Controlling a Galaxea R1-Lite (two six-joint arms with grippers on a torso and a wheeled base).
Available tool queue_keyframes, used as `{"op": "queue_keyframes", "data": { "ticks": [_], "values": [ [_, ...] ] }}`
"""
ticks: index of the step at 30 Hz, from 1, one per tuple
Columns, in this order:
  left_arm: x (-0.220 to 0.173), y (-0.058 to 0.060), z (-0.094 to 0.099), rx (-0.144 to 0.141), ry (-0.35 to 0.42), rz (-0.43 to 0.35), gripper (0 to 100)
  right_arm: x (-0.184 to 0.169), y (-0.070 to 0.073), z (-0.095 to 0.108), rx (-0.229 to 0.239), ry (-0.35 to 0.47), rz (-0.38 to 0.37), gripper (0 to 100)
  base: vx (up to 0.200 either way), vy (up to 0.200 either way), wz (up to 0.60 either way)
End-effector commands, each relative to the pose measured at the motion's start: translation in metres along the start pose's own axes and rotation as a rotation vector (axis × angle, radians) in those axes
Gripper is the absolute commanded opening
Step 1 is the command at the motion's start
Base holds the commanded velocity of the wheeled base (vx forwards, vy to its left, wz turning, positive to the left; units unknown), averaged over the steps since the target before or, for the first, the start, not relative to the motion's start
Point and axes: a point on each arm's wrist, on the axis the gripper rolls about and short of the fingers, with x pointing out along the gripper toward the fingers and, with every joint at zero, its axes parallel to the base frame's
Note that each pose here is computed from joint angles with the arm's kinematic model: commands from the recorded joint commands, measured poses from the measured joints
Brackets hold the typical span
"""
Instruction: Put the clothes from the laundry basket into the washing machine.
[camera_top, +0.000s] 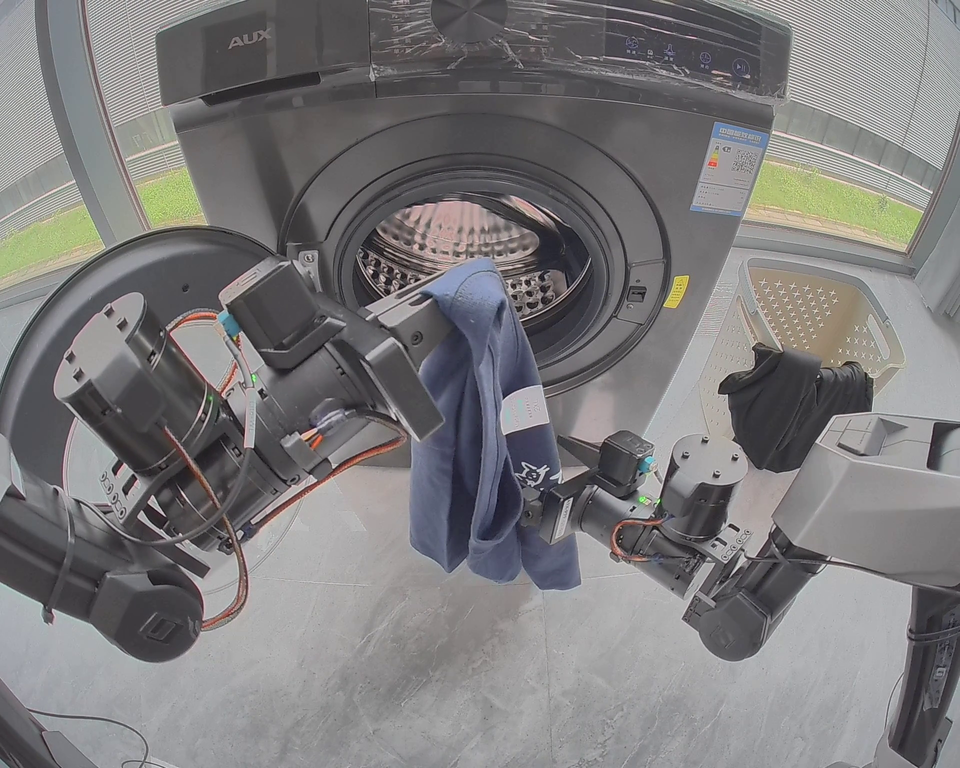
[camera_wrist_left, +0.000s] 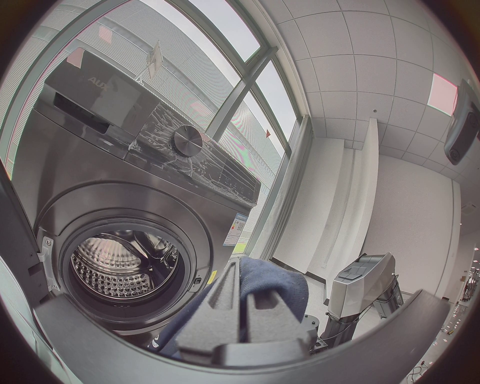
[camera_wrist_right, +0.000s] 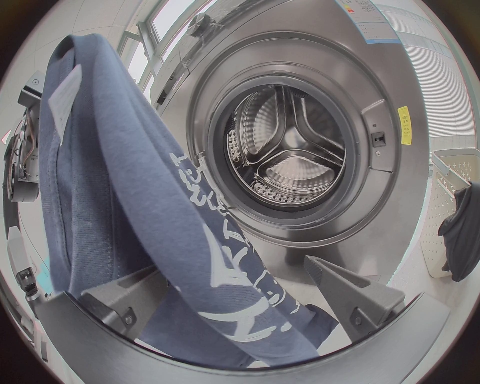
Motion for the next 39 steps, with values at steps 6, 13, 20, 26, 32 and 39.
{"op": "queue_keyframes", "data": {
  "ticks": [6,13,20,26,32,39],
  "values": [
    [0.002,0.0,0.0,-0.001,-0.001,-0.001,0,0.016,0.028,-0.036,0.004,0.051,0.087,100,0.0,0.0,0.0],
    [0.002,-0.004,0.002,-0.005,-0.002,-0.009,0,0.037,0.034,-0.041,0.008,0.002,0.103,100,0.0,0.0,0.0],
    [0.0,-0.003,0.003,-0.005,-0.001,-0.003,0,0.04,0.032,-0.034,0.017,-0.04,0.095,0,0.0,0.0,0.0],
    [-0.01,0.011,-0.001,0.011,0.018,0.052,0,0.028,0.021,-0.014,0.017,-0.062,0.061,0,0.0,0.0,0.0],
    [-0.04,0.043,-0.012,0.033,0.092,0.178,0,0.015,-0.009,0.028,0.017,-0.14,-0.043,0,0.0,0.0,0.0],
    [-0.072,0.06,-0.046,-0.007,0.25,0.243,0,0.003,-0.01,0.063,0.013,-0.193,-0.057,0,0.0,0.0,0.0]
  ]
}}
